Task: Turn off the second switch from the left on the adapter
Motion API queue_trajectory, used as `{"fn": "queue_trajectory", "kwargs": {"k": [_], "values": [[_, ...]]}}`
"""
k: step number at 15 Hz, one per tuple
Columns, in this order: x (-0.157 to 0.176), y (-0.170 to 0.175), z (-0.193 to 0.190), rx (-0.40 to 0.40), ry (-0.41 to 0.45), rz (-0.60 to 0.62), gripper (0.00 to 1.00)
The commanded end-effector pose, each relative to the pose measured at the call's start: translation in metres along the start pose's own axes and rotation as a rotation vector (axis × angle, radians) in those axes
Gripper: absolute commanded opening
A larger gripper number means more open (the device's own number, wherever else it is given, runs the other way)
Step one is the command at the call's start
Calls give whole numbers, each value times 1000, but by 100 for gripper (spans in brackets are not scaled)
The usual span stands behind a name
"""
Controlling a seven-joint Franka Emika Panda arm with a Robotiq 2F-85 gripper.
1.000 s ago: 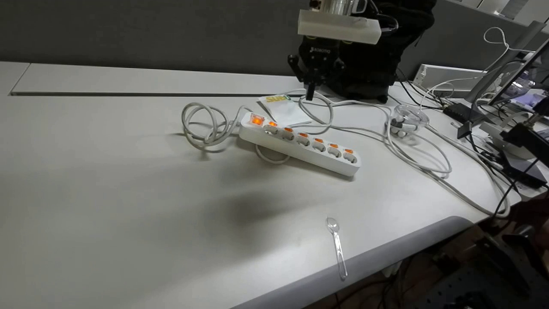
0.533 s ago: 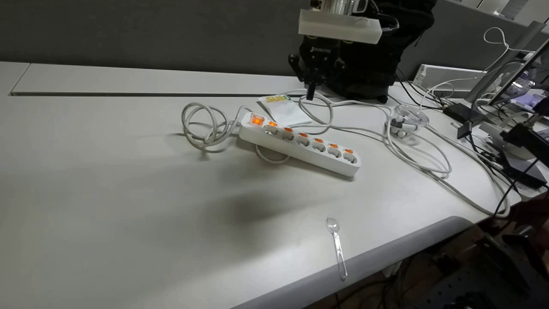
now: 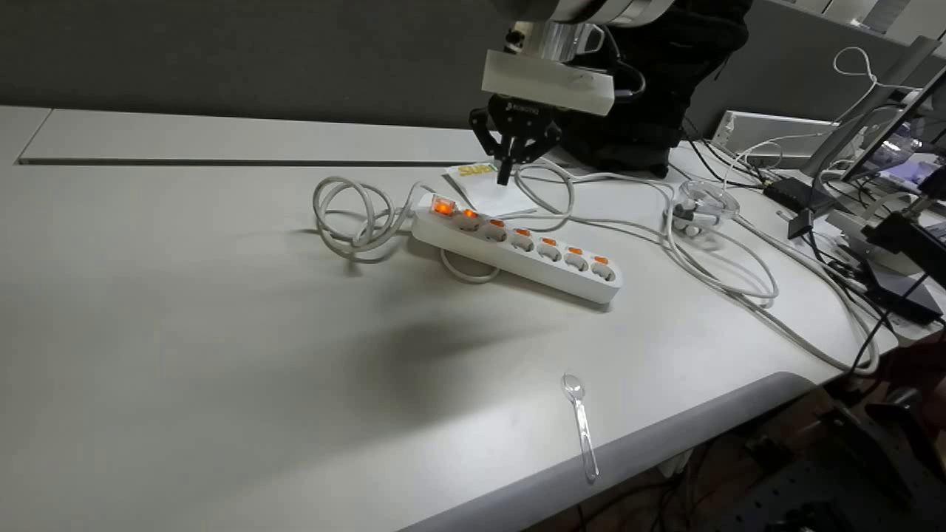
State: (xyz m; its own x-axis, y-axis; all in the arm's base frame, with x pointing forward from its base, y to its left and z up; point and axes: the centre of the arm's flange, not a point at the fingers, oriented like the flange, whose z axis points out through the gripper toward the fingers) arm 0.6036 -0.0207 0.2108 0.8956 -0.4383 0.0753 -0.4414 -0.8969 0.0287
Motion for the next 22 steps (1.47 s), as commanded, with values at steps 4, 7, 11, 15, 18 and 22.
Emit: {"fn": "queue_trajectory", "kwargs": {"k": [4,7,11,15,18,22], "values": [[-16,-31,20,48,12,-13,0],[-21,-39,21,58,12,-13,0],[-20,-40,23,68,16,9,0],[-16,-33,24,70,8,48,0],[-12,-25,26,57,-6,80,0],[-9,-18,32,49,-22,99,0]]}}
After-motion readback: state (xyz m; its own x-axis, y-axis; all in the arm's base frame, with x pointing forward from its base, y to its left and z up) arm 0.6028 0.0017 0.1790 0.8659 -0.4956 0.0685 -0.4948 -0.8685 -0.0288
